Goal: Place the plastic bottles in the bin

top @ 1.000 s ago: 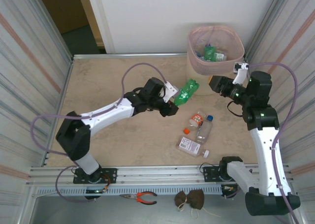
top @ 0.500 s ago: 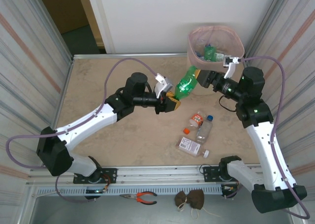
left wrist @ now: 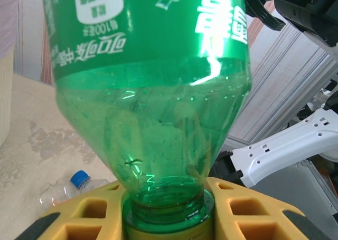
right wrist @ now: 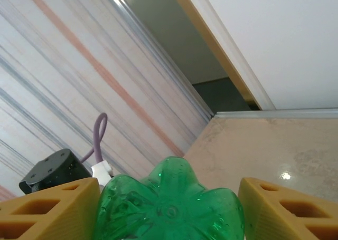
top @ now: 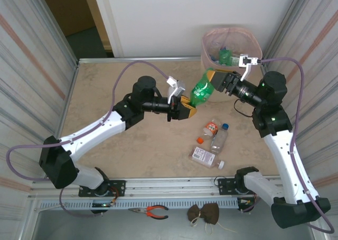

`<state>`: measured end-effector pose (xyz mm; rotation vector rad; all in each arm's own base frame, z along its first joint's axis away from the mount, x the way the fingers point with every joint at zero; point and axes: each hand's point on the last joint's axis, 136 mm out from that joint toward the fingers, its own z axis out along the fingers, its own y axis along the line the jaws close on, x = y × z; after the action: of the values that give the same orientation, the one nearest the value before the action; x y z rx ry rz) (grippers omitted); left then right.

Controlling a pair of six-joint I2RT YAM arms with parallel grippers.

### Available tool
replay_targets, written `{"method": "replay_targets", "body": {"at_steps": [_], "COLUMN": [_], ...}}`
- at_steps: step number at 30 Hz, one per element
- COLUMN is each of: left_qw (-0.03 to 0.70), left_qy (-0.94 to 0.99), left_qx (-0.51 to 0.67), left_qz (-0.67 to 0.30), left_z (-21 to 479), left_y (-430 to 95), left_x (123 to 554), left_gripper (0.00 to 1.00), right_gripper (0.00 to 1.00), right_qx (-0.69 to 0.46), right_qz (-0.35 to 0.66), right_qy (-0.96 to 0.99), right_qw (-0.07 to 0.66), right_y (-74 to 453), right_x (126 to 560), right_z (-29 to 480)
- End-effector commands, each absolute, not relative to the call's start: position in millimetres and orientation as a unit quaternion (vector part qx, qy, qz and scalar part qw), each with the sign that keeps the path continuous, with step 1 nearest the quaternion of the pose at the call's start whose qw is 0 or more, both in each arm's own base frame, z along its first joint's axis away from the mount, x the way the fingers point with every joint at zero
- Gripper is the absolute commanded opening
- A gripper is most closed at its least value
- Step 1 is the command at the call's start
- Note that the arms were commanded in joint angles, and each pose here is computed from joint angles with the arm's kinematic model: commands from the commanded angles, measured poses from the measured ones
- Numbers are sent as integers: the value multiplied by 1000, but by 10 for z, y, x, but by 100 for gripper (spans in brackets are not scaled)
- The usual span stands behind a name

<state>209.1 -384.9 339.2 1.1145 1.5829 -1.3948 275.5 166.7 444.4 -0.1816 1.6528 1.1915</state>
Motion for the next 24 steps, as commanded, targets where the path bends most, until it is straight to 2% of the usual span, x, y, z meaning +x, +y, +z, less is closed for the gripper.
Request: {"method": "replay_targets", "body": {"at_steps": [1, 4, 7, 11, 14, 17, 24], "left_qw": [391, 389, 391, 400, 409, 418, 433], "left_qy": [579, 578, 580, 584, 591, 597, 608], "left_qx": [441, 440, 437, 432, 422, 414, 400], "left_qz": [-563, -566, -565, -559, -552, -546, -532], "left_z": [3725, 3727, 3723, 3738, 3736, 3729, 3712], "left_y": [-3825, -3838, -3839, -3821, -3783, -3725, -3567], "left_x": [1990, 1996, 2017, 2053, 2095, 2133, 2173], "left_gripper": [29, 30, 35, 47, 61, 68, 71], "right_gripper": [62, 59, 56, 54, 54, 53, 53], "right_qx": [-95, -98, -99, -94, -85, -76, -63], "right_qz": [511, 509, 508, 503, 490, 470, 418], "right_qy": [672, 670, 670, 669, 670, 672, 674], "right_qw": [528, 530, 532, 539, 551, 567, 607], "right_y": [1714, 1718, 1717, 1696, 1650, 1579, 1347], "right_x": [2662, 2653, 2650, 2661, 2696, 2733, 2946], "right_z": [4629, 4638, 4656, 4691, 4713, 4766, 4998]}}
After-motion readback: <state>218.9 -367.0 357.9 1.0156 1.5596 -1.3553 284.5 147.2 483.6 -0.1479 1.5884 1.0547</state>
